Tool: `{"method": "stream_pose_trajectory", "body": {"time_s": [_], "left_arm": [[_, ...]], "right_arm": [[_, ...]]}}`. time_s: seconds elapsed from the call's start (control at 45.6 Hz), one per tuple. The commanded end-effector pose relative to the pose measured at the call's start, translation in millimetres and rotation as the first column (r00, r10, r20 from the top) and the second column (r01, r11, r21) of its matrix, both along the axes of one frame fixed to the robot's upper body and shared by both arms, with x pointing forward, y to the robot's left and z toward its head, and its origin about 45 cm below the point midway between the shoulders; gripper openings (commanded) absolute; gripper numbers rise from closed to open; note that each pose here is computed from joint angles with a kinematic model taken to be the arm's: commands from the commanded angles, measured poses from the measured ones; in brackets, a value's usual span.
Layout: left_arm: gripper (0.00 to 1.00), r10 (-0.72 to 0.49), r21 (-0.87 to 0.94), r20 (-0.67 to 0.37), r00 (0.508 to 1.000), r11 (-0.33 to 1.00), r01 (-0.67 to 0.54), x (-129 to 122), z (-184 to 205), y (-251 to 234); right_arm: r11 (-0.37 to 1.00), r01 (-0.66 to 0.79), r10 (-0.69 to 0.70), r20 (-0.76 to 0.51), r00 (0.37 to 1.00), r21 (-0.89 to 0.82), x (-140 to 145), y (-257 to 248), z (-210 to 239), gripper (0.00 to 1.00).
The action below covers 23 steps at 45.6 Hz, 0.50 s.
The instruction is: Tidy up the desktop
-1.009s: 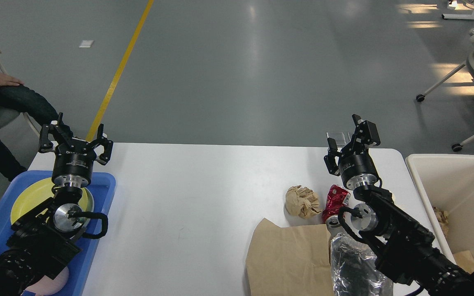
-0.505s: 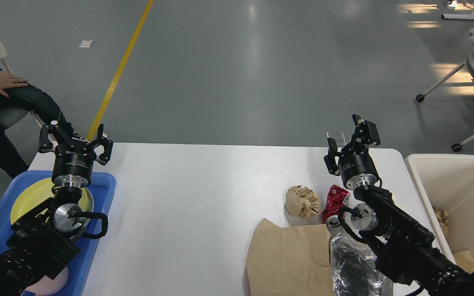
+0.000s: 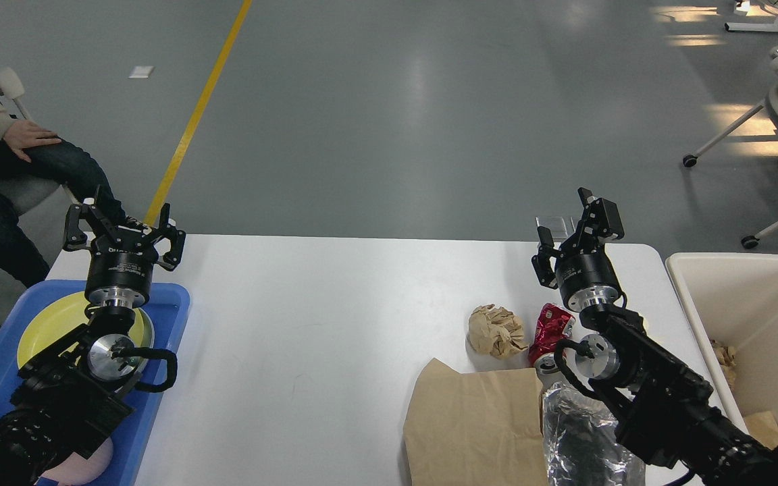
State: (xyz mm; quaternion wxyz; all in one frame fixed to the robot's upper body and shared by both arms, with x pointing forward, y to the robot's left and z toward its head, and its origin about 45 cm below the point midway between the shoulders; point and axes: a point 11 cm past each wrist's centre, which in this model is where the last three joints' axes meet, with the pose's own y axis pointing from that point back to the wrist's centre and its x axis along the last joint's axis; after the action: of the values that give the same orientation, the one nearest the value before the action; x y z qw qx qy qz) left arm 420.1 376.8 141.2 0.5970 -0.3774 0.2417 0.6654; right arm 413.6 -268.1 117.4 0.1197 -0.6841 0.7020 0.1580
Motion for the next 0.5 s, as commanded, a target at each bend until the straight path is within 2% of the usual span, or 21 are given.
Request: {"method": "stream_pose_trajectory", "body": {"time_s": [0.0, 0.483], "left_arm": [[0.96, 0.0, 0.0, 0.0, 1.0, 1.0, 0.0, 0.0, 0.0, 0.1], [0.96, 0.0, 0.0, 0.0, 1.0, 1.0, 0.0, 0.0, 0.0, 0.1]], "right_arm": [[1.0, -0.003, 0.003, 0.001, 1.0, 0.003, 0.0, -0.1, 0.1, 1.0], [1.0, 0.0, 0.0, -0.002, 1.0, -0.003, 1.6, -1.0, 0.7, 1.0]]}}
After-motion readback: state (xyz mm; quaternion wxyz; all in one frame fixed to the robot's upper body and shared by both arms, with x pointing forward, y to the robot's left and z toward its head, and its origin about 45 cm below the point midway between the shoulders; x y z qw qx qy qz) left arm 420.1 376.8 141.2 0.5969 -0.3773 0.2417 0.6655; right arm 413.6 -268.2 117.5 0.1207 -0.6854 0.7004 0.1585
